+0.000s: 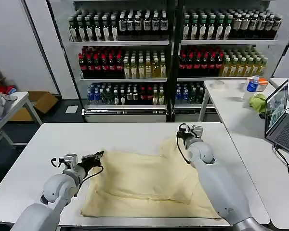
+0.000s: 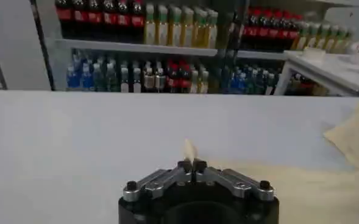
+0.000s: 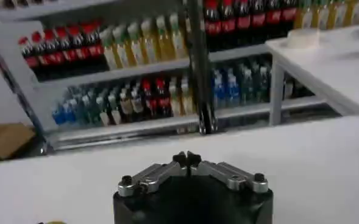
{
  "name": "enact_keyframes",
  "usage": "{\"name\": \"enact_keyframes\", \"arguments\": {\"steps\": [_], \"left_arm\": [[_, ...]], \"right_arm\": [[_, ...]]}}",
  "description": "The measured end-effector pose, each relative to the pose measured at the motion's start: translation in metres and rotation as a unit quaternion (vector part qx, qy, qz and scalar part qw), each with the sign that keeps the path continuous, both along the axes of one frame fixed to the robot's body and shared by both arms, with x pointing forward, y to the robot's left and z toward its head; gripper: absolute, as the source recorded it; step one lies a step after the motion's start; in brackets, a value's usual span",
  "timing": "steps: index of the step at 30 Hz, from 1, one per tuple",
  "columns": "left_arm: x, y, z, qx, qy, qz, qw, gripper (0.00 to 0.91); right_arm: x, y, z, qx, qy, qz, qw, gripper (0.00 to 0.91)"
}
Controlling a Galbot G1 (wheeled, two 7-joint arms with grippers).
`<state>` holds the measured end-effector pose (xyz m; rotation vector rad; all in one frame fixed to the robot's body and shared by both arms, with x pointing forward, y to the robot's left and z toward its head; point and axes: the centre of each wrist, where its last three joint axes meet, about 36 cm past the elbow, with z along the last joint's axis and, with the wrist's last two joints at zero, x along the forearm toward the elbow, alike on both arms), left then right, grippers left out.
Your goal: Fold and organize the clothes.
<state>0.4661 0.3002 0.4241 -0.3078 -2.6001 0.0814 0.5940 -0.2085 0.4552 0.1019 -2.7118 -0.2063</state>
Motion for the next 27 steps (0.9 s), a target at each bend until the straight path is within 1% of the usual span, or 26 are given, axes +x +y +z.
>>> {"name": "enact_keyframes", "arguments": {"steps": [3,6,13,19,27], "left_arm": [[-0.005,0.004,0.005,-0.002,-0.004,0.002,1.000,0.030],[-0.011,0.007,0.009,-0.004,-0.008,0.002,1.000,0.030],[-0.028,0.010,0.019,-0.007,-0.018,0.000,1.000,0.030],[-0.046,0.008,0.022,-0.012,-0.019,-0.004,1.000,0.030],[-0.071,0.008,0.027,-0.013,-0.018,-0.013,1.000,0.030]], "right_arm": [[-0.011,-0.007,0.011,0.004,-0.015,0.001,1.000,0.000],[-0.023,-0.014,0.019,0.006,-0.026,0.002,1.000,0.000],[-0.060,-0.031,0.031,0.009,-0.046,0.004,0.999,0.000],[-0.100,-0.044,0.037,0.013,-0.055,0.005,0.998,0.000],[-0.156,-0.061,0.042,0.010,-0.054,0.003,0.998,0.000]]}}
